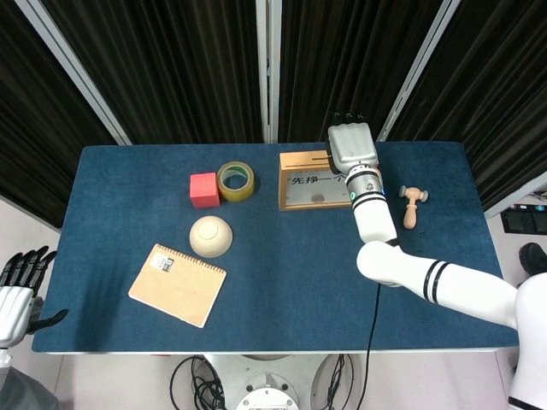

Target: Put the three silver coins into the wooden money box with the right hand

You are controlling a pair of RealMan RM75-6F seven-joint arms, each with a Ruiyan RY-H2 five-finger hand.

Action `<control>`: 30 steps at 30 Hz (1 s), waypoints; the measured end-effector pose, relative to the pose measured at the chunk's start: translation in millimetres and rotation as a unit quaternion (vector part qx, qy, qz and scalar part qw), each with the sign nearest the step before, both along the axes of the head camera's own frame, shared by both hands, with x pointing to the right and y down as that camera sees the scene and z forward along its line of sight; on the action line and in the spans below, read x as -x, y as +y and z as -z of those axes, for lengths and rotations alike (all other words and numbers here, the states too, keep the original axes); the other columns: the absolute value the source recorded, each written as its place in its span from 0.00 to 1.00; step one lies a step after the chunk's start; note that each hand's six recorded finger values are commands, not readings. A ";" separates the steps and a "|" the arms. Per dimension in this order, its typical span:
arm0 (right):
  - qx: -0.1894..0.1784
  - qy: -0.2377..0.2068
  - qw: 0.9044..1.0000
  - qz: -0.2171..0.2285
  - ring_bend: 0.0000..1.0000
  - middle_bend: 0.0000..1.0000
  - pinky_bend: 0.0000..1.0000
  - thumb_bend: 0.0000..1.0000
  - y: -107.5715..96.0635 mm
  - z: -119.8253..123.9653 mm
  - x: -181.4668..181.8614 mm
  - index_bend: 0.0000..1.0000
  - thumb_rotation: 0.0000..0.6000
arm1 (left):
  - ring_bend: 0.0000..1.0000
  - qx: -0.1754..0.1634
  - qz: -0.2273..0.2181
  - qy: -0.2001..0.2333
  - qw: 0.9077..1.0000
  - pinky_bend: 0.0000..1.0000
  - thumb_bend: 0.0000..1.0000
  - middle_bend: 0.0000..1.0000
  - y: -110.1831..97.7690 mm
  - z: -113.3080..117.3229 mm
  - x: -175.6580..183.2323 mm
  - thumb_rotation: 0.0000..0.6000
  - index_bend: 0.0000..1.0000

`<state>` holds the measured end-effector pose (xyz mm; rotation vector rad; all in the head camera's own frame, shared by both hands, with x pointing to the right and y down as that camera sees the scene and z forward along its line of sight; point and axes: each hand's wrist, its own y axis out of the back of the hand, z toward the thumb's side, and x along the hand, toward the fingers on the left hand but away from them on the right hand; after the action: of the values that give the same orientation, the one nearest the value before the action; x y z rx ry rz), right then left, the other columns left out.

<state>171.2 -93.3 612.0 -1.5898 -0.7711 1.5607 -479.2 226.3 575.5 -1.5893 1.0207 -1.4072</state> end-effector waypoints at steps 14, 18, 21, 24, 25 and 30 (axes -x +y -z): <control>0.001 0.009 1.000 0.002 0.00 0.07 0.00 0.43 1.2 -6.2 -1.6 0.79 1.00 | 0.00 -0.001 0.004 -0.001 1.000 0.00 0.00 0.00 -0.5 0.7 2.8 1.00 0.01; 0.002 0.010 1.000 0.003 0.00 0.07 0.00 0.42 1.6 -6.6 -1.6 0.76 1.00 | 0.00 0.000 0.005 -0.001 1.000 0.00 0.00 0.00 -0.4 0.6 3.2 1.00 0.01; 0.006 0.013 1.000 0.004 0.00 0.05 0.00 0.37 2.8 -8.2 -2.3 0.51 1.00 | 0.00 0.001 0.006 -0.001 1.000 0.00 0.00 0.00 -0.2 0.1 3.7 1.00 0.01; 0.010 0.015 1.000 0.002 0.00 0.00 0.00 0.34 3.3 -8.9 -3.7 0.08 1.00 | 0.00 0.000 0.005 -0.001 1.000 0.00 0.00 0.00 -0.6 0.6 3.8 1.00 0.01; 0.010 0.014 1.000 0.002 0.00 0.00 0.00 0.32 3.2 -8.7 -4.1 0.02 1.00 | 0.00 0.000 0.005 -0.001 1.000 0.00 0.00 0.00 -0.8 1.0 3.8 1.00 0.01; 0.007 0.007 1.000 0.000 0.00 0.00 0.00 0.25 2.1 -5.2 -6.3 0.00 1.00 | 0.00 -0.001 0.004 -0.001 1.000 0.00 0.00 0.00 -1.7 2.3 3.4 1.00 0.01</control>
<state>177.5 -91.2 617.2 -1.5883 -0.7538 1.5790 -482.6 224.6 573.2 -1.5832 1.0293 -1.4118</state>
